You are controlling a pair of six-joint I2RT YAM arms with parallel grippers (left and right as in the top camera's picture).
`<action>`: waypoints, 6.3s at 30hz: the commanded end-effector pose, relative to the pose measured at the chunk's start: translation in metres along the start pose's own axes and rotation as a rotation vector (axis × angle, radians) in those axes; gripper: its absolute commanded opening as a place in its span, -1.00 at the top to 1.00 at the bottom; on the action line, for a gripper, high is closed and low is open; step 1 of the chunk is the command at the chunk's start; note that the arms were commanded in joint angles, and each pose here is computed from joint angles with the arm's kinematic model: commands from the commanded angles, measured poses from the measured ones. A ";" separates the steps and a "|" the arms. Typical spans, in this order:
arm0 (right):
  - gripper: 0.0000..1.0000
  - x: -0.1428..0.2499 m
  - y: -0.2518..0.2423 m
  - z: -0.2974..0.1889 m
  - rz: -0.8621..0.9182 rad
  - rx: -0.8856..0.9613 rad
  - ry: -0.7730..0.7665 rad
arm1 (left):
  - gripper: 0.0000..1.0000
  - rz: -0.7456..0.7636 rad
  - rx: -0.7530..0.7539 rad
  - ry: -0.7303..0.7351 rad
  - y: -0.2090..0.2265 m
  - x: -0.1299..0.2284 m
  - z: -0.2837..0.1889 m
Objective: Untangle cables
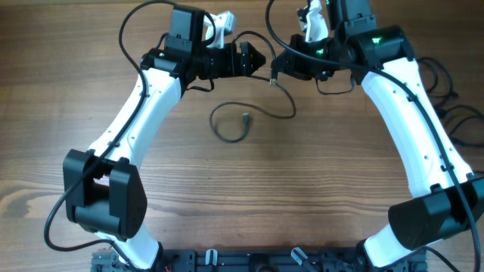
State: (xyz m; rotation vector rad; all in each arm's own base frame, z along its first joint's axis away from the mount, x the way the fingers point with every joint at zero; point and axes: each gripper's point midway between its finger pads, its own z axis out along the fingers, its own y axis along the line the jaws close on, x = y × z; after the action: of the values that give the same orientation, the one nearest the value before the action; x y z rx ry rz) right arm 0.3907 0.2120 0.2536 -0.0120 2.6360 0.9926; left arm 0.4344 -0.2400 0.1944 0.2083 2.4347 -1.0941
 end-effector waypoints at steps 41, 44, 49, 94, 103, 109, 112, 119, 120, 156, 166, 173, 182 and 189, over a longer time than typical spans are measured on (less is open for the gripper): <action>0.07 0.132 -0.053 0.246 -0.079 0.346 0.379 | 0.92 -1.588 -0.463 -0.443 0.192 0.007 -0.126; 0.28 0.154 -0.060 0.251 -0.093 0.369 0.424 | 0.92 -1.613 -0.491 -0.438 0.198 0.014 -0.133; 0.50 0.174 -0.064 0.255 -0.104 0.381 0.456 | 0.92 -1.635 -0.518 -0.426 0.201 0.022 -0.137; -0.15 0.025 -0.024 0.117 -0.091 0.068 0.114 | 0.92 -0.248 -0.380 0.461 0.102 0.146 -0.031; -0.17 0.036 -0.042 0.109 -0.095 0.106 0.176 | -0.06 -0.717 -0.570 0.470 0.153 0.240 -0.022; -0.22 0.043 -0.045 0.107 -0.097 0.117 0.205 | -0.99 -0.694 -0.502 0.288 0.146 0.166 -0.016; -0.25 0.049 -0.045 0.108 -0.119 0.123 0.226 | -1.00 -0.651 -0.468 0.185 0.129 0.101 -0.042; -0.32 0.009 -0.095 0.081 -0.014 0.179 0.125 | -0.64 -0.543 -0.284 -0.025 0.080 0.001 -0.058; -0.32 0.002 -0.103 0.073 0.015 0.160 0.113 | -0.65 -0.516 -0.272 -0.012 0.071 0.003 -0.048; -0.02 0.161 -0.147 0.156 0.120 0.493 0.544 | -1.00 -0.685 -0.492 -0.001 0.184 0.030 -0.137; 0.91 0.023 -0.072 0.075 -0.058 0.305 0.178 | -1.00 -0.687 -0.492 0.001 0.184 0.031 -0.137; 0.91 -0.093 -0.090 -0.134 0.035 0.315 -0.361 | -0.99 -0.686 -0.492 0.000 0.184 0.031 -0.137; 0.91 -0.186 -0.258 -0.207 0.369 0.429 -0.761 | -0.99 -0.683 -0.491 0.003 0.182 0.031 -0.135; 0.91 -0.189 -0.397 -0.152 0.588 0.448 -0.722 | -1.00 -0.639 -0.477 0.013 0.171 0.028 -0.122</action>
State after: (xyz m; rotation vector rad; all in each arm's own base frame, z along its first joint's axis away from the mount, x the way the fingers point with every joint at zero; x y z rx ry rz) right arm 0.5700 -0.1870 0.2042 0.9484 2.1045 0.3807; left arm 0.4181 -0.0270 0.1386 -0.8009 2.7502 -0.6901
